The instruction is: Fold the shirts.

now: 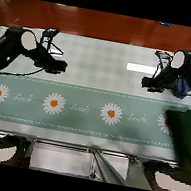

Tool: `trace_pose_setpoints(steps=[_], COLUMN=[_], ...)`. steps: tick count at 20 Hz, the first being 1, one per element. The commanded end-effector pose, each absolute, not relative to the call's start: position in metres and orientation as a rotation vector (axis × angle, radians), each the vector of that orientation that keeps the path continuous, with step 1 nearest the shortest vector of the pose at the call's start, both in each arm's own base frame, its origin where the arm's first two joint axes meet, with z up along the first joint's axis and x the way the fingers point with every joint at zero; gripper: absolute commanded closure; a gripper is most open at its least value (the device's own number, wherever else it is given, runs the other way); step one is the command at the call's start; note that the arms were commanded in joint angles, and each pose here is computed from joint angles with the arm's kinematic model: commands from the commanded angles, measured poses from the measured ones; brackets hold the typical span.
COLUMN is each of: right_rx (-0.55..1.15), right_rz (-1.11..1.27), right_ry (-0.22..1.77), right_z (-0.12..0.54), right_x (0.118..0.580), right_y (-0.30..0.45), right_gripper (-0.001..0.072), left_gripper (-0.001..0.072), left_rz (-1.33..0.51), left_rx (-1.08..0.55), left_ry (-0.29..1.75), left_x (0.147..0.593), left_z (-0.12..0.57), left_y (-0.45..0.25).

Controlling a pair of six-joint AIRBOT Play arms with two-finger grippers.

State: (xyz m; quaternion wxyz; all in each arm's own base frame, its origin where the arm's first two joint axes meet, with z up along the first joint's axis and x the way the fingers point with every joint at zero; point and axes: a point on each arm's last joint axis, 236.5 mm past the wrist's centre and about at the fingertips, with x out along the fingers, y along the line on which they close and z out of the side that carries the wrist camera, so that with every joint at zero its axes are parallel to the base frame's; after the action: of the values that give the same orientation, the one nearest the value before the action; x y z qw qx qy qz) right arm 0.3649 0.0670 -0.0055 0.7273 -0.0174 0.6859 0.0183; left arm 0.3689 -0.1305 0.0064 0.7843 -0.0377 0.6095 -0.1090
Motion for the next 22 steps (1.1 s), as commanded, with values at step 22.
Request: trace_pose_setpoints(steps=[22], right_rx=[-0.044], right_rz=[0.049], right_ry=[1.170], right_z=[0.014], right_x=[0.443], right_y=[0.070], right_gripper=[0.0687], left_gripper=[0.0690], left_rz=[-0.233], left_rx=[-0.096], left_ry=[1.238], left_x=[0.392], left_z=[0.003], left_y=[-0.135])
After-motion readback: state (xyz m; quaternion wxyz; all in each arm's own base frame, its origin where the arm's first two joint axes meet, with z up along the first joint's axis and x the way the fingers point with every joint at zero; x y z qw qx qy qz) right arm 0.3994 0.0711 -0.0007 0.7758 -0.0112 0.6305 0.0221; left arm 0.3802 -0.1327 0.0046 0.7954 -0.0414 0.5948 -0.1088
